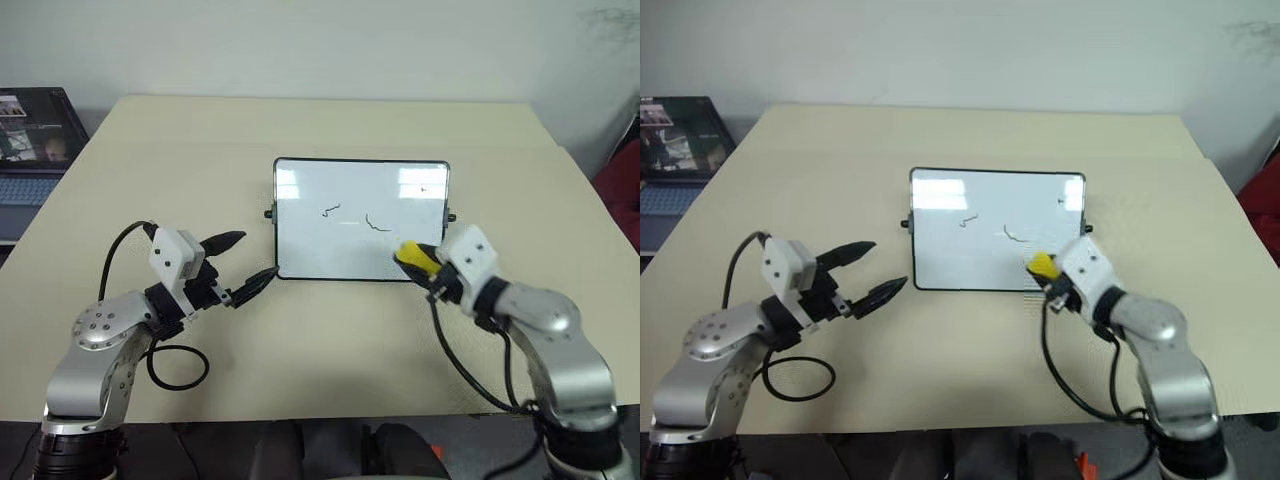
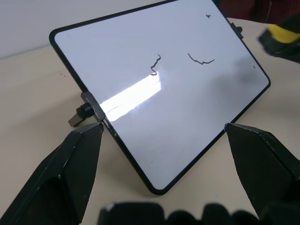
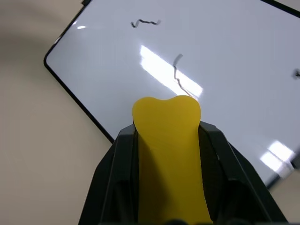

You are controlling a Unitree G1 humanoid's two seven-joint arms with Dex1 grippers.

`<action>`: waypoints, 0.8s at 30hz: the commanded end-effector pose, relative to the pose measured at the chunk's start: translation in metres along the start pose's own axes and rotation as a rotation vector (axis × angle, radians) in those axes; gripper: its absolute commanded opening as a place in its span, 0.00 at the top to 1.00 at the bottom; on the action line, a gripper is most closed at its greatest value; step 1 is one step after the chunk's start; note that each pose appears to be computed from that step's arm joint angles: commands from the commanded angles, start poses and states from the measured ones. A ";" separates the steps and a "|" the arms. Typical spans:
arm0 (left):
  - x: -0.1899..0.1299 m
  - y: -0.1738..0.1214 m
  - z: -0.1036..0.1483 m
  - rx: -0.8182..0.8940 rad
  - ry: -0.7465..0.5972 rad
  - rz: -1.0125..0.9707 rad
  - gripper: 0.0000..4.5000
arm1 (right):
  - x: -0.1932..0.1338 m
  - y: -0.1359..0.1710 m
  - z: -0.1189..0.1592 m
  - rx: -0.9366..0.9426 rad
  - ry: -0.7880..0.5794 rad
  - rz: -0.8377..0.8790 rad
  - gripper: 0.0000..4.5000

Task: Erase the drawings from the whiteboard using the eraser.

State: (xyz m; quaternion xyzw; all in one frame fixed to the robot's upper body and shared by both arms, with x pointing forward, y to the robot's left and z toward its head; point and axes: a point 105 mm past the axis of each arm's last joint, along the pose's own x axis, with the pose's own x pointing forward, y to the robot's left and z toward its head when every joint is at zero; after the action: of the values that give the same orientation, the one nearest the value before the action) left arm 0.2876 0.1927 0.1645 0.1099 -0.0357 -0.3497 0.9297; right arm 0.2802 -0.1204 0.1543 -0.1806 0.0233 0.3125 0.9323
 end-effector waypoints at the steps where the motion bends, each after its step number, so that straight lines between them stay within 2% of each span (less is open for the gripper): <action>1: -0.005 0.007 0.004 0.020 -0.041 0.061 0.00 | -0.007 0.001 0.008 0.018 -0.112 -0.086 0.70; 6: -0.007 0.006 0.000 0.013 -0.038 0.067 0.00 | -0.005 0.010 0.002 0.027 -0.139 -0.108 0.70; 10: -0.004 0.006 0.000 0.028 -0.035 0.061 0.00 | 0.012 0.009 0.038 -0.063 -0.258 -0.075 0.70; 12: -0.003 0.005 0.001 0.036 -0.033 0.051 0.00 | 0.024 0.008 0.051 -0.119 -0.273 -0.052 0.70; 18: 0.002 0.001 0.006 0.058 -0.041 0.022 0.00 | 0.064 0.017 0.075 -0.254 -0.280 0.033 0.70; 24: 0.004 0.001 0.010 0.074 -0.051 0.013 0.00 | 0.103 0.007 0.090 -0.317 -0.282 -0.031 0.70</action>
State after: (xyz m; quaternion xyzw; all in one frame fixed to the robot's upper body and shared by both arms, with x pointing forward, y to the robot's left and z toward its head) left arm 0.2926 0.1936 0.1627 0.1160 -0.0508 -0.3367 0.9331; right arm 0.3487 -0.0264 0.2087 -0.2714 -0.1338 0.3356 0.8921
